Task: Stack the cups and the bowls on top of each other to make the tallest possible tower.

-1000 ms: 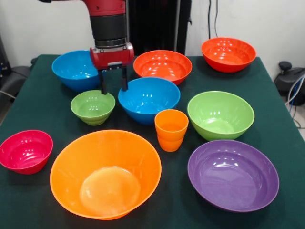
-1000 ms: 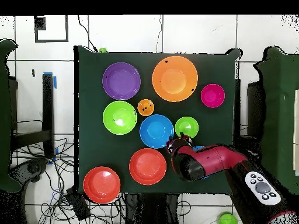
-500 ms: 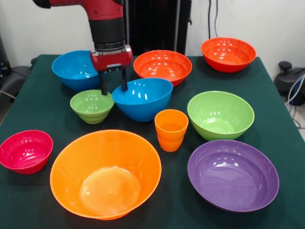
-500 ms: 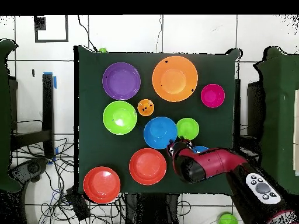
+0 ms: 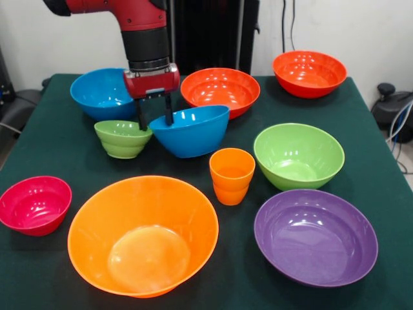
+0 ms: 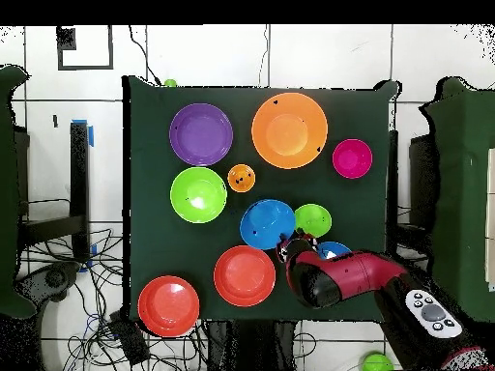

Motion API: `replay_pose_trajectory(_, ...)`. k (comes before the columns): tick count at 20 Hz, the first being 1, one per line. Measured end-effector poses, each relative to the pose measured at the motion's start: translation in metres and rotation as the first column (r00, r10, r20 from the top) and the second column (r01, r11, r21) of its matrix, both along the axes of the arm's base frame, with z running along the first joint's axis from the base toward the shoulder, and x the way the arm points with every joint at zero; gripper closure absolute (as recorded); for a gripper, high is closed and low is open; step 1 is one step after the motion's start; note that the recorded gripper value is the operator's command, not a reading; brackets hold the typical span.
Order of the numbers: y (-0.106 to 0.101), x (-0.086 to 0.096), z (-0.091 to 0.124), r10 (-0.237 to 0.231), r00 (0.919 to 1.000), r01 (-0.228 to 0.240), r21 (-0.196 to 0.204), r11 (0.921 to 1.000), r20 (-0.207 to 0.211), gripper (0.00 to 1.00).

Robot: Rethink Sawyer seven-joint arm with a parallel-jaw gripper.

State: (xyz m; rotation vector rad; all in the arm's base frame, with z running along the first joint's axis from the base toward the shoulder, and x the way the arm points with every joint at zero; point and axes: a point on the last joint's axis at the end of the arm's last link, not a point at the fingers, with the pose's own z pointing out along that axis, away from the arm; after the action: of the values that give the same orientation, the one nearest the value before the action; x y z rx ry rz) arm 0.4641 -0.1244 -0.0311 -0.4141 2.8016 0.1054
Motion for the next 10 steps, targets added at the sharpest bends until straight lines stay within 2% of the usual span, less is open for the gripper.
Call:
replay_pose_trajectory(5, 0.0032, -0.0005, -0.003, -0.002, 0.9998, 0.001, 0.016, 0.9999, 0.019, 0.0)
replay_pose_trajectory(10, 0.0039, -0.0014, -0.0042, -0.003, 0.9998, 0.002, 0.02, 0.9998, 0.02, 0.0)
